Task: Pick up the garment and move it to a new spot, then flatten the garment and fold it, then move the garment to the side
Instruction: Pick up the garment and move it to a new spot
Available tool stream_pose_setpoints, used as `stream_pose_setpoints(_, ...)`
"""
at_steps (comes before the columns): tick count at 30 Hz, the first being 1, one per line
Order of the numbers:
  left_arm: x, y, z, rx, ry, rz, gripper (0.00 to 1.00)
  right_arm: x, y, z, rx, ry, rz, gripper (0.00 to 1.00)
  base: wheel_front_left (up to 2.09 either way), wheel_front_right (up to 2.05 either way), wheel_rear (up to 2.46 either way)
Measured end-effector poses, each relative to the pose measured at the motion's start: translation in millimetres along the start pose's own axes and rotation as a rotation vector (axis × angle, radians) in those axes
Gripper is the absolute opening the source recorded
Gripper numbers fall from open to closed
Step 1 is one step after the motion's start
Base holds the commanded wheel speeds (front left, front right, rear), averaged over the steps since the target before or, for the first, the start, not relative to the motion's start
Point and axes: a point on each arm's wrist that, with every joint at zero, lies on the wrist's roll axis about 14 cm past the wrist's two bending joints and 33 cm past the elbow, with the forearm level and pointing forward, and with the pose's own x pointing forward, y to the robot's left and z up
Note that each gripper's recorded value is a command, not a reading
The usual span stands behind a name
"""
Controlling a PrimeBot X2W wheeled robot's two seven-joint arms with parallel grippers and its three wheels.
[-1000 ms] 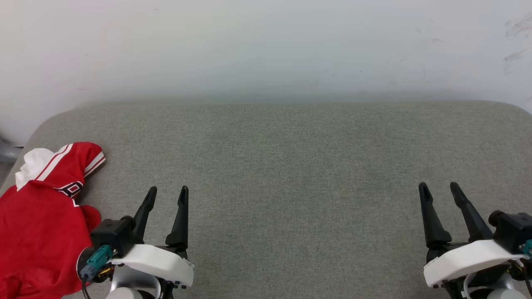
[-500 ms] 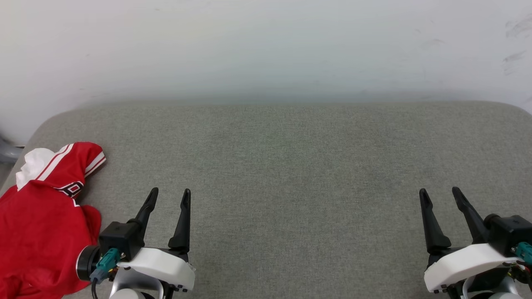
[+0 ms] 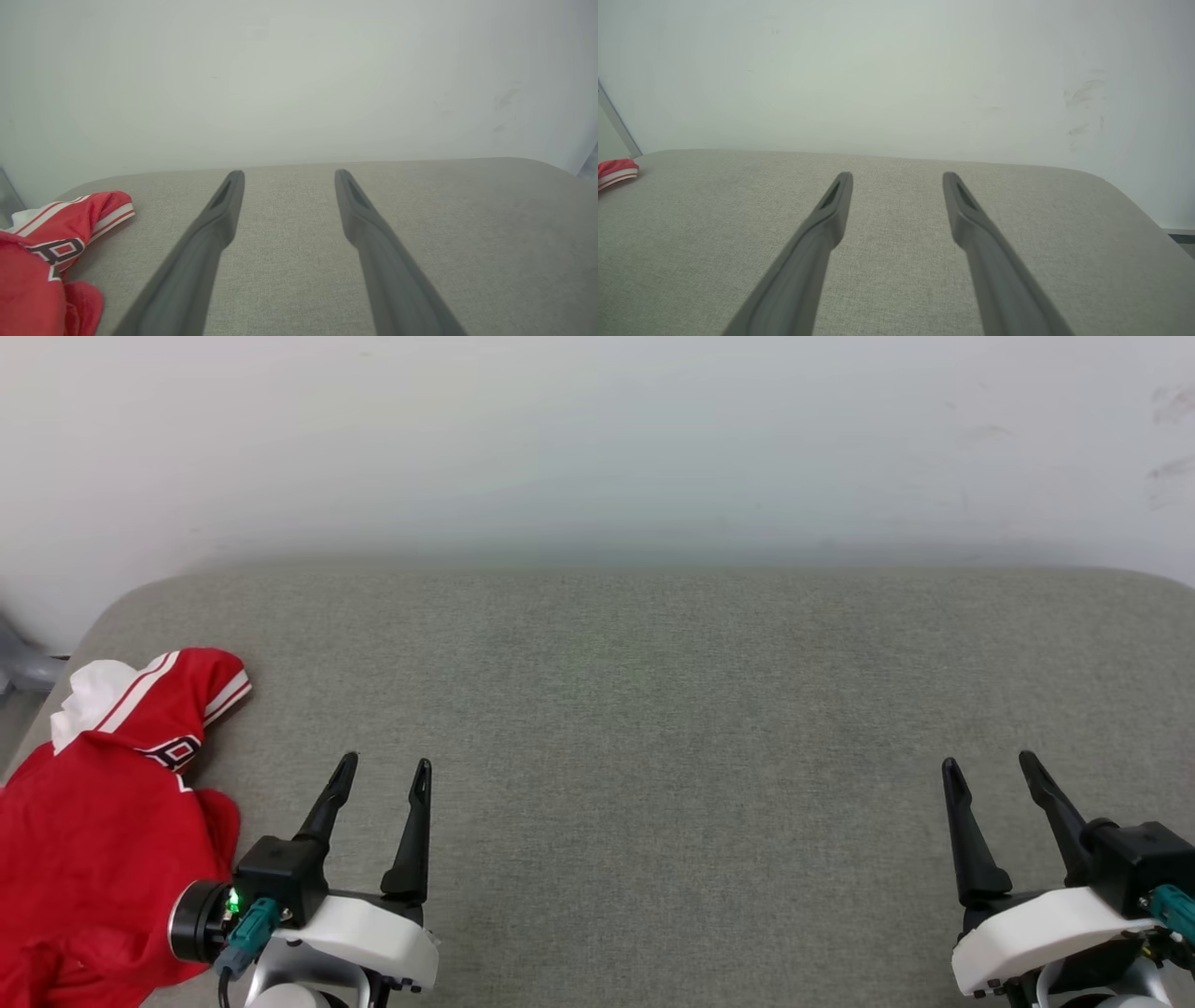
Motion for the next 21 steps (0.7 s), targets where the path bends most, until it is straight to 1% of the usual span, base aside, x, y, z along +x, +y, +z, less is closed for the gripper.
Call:
stream_pose_setpoints(5, -6.3, 14.4, 4.3, 0.001, -0.017, 0.048, 1.00, 5.7, 13.3, 2.6, -0.006, -0.011, 0.041, 1.00, 0.00, 0.00, 0.00)
stream_pose_setpoints(10, -18.6, 36.4, 6.1, 0.030, -0.020, 0.116, 1.00, 15.5, 34.2, 5.8, -0.010, -0.030, 0.104, 1.00, 0.00, 0.00, 0.00)
stream_pose_setpoints(11, -18.6, 36.4, 6.1, 0.030, -0.020, 0.116, 1.00, 15.5, 34.2, 5.8, -0.010, -0.030, 0.104, 1.00, 0.00, 0.00, 0.00)
stream_pose_setpoints(12, -25.0, 46.6, 8.9, 0.049, -0.026, 0.148, 1.00, 19.6, 45.1, 6.7, -0.018, -0.036, 0.136, 1.00, 0.00, 0.00, 0.00)
stream_pose_setpoints(15, -36.7, 62.6, 12.4, 0.064, -0.032, 0.200, 1.00, 25.6, 62.9, 6.2, -0.016, -0.037, 0.188, 1.00, 0.00, 0.00, 0.00)
stream_pose_setpoints(21, -64.7, 96.0, 16.0, 0.052, -0.036, 0.320, 1.00, 34.9, 100.7, 2.6, 0.009, -0.032, 0.296, 1.00, 0.00, 0.00, 0.00)
